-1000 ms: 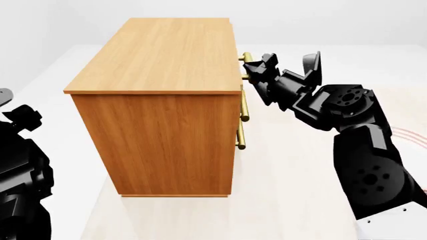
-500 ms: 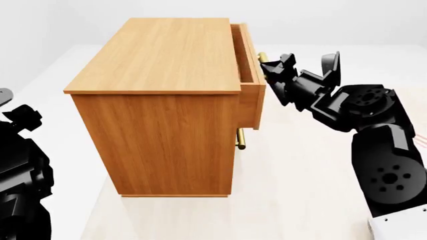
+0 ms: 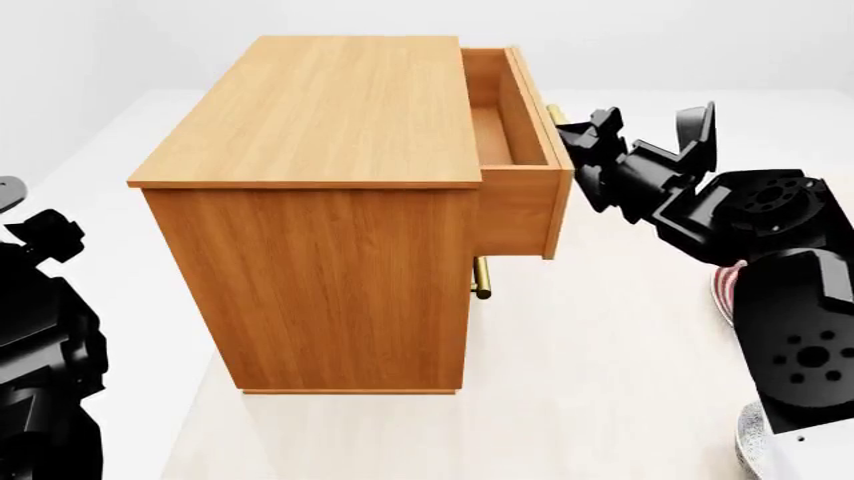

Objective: Open the top drawer of the cabinet and put the bowl in it.

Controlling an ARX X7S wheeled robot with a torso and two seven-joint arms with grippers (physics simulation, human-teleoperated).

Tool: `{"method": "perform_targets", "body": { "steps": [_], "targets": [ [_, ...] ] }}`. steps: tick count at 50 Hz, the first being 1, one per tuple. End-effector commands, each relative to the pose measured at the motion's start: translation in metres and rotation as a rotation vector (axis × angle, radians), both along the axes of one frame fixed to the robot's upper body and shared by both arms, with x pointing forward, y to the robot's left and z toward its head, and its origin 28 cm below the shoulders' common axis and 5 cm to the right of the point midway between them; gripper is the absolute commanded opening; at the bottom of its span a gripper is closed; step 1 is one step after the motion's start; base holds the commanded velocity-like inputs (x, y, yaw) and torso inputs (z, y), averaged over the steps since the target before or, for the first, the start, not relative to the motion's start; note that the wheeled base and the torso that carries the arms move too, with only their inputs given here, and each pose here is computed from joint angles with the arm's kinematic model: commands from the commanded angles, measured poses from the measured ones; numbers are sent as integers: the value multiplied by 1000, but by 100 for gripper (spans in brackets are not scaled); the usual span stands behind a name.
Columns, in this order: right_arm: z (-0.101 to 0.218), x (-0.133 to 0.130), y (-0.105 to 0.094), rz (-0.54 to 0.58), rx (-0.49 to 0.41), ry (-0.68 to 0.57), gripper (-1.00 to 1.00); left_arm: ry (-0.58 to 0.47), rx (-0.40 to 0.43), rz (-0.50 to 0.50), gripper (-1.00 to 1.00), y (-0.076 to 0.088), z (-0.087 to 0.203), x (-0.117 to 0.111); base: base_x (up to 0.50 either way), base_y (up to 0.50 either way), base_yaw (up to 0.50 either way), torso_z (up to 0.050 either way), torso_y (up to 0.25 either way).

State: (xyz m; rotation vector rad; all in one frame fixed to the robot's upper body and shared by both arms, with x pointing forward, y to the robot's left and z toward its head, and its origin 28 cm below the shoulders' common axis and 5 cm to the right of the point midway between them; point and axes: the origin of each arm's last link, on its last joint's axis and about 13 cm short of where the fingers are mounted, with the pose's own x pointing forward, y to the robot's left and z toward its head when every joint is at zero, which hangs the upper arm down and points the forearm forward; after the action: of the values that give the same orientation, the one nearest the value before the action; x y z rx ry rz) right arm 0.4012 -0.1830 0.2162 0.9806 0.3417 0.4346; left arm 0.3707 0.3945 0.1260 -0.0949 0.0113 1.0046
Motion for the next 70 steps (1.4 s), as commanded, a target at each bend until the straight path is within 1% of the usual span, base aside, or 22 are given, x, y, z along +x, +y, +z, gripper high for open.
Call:
{"method": "perform_targets", "body": {
  "steps": [1, 18, 19, 27, 37, 46, 49, 51, 57, 59, 61, 64, 70],
  "targets": [
    [4, -3, -17, -38, -23, -23, -100, 0, 2, -3, 100, -1, 0, 1, 0, 0, 0, 0, 0],
    [3, -5, -24, -53, -4, -28, -100, -1, 1, -7, 100, -1, 1, 1, 0, 0, 0, 0, 0],
    [3, -5, -24, -55, -2, -25, 100, 0, 1, -6, 100, -1, 0, 1, 0, 0, 0, 0, 0],
    [1, -6, -24, -61, 19, -9, 100, 0, 5, -7, 100, -1, 1, 1, 0, 0, 0, 0, 0],
    [1, -6, -24, -65, 20, -8, 100, -2, 6, -6, 100, -1, 2, 1, 0, 0, 0, 0, 0],
    [10, -7, -31, -88, 33, -21, 100, -2, 6, -4, 100, 0, 2, 1, 0, 0, 0, 0, 0],
    [23, -7, -39, -127, -13, -39, 100, -2, 6, -4, 100, 0, 2, 1, 0, 0, 0, 0, 0],
    [39, -10, -45, -157, -53, -58, 100, -4, 5, -4, 100, 1, 2, 0, 0, 0, 0, 0, 0],
    [94, -36, -53, -235, -183, -124, 100, -7, 0, -7, 100, 0, 0, 0, 0, 0, 0, 0, 0],
    [109, -43, -54, -243, -213, -143, 100, -8, -2, -8, 100, 0, 0, 0, 0, 0, 0, 0, 0],
    [126, -50, -51, -238, -273, -166, 100, -8, -3, -11, 100, 0, 0, 0, 0, 0, 0, 0, 0],
    [141, -56, -43, -223, -350, -187, 100, -9, -4, -13, 100, -1, 0, 0, 0, 0, 0, 0, 0],
    [152, -58, -22, -145, -502, -211, 100, -9, -8, -15, 100, -2, -2, 0, 0, 0, 0, 0, 0]
  ]
}}
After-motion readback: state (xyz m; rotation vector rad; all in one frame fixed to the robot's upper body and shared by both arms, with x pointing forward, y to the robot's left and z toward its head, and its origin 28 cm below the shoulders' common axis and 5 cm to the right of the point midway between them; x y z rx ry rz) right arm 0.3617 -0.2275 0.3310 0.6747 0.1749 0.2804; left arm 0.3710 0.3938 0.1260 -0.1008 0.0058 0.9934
